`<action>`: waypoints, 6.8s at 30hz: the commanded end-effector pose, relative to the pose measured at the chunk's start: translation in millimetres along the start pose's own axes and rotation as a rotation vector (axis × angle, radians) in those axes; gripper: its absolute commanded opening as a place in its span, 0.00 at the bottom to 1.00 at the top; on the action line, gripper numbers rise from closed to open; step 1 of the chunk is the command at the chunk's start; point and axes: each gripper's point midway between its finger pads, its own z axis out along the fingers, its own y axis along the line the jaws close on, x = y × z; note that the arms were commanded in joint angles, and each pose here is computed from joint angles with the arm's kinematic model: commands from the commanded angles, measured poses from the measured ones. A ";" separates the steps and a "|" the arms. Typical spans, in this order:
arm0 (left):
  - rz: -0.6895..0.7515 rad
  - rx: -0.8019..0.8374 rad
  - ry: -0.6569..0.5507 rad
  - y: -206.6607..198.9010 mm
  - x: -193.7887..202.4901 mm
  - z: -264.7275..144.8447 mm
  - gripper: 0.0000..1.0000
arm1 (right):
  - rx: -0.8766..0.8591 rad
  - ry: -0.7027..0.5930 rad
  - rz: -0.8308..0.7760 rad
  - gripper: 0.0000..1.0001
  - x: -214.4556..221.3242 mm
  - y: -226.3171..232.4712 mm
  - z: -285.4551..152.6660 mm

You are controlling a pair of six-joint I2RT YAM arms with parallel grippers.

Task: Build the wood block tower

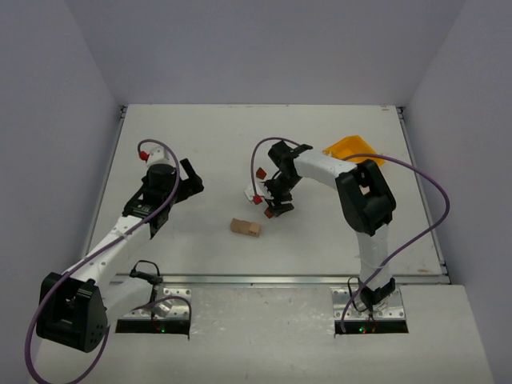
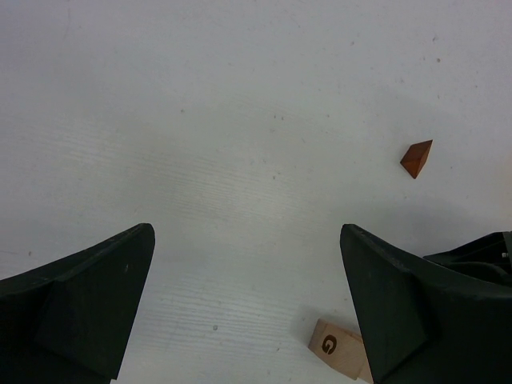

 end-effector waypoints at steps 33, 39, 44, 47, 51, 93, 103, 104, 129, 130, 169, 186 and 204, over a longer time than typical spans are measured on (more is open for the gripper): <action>-0.022 0.100 -0.080 -24.1 -30.9 -17.8 1.00 | 0.433 -0.098 0.627 0.00 -126.5 -43.2 -98.3; -0.027 0.124 -0.089 -26.6 -31.8 -23.7 1.00 | 0.404 -0.043 0.657 0.00 -156.2 -35.9 -75.9; -0.029 0.121 -0.092 -26.4 -33.0 -24.4 1.00 | 0.449 0.006 0.702 0.00 -158.8 -30.1 -54.9; -0.032 0.117 -0.092 -25.5 -32.7 -24.5 1.00 | 0.488 0.024 0.722 0.00 -155.2 -26.9 -44.1; -0.035 0.119 -0.092 -25.6 -32.3 -25.1 1.00 | 0.481 0.013 0.730 0.00 -153.1 -20.4 -26.3; -0.036 0.131 -0.104 -26.3 -33.8 -28.7 1.00 | 0.530 0.010 0.740 0.02 -139.0 -16.0 18.3; -0.038 0.132 -0.109 -26.2 -34.6 -30.1 1.00 | 0.530 0.024 0.764 0.05 -134.7 -12.4 20.2; -0.039 0.133 -0.109 -26.3 -34.6 -30.2 1.00 | 0.530 0.024 0.765 0.05 -134.5 -11.8 20.7; -0.037 0.135 -0.106 -26.9 -34.3 -29.6 1.00 | 0.528 0.032 0.745 0.13 -135.6 -8.0 25.8; -0.036 0.135 -0.106 -26.8 -34.0 -29.3 1.00 | 0.528 0.032 0.744 0.13 -135.9 -7.8 26.0; -0.037 0.131 -0.103 -26.4 -33.1 -27.7 1.00 | 0.640 -0.056 0.631 0.99 -167.5 -29.6 -9.3; -0.044 0.090 -0.129 -19.1 -38.0 -27.4 1.00 | 0.823 -0.138 0.868 0.99 -103.2 -114.2 -91.6; -0.032 0.074 -0.080 -19.7 -27.9 -10.7 1.00 | 1.304 0.234 1.357 0.99 14.1 -164.2 -63.1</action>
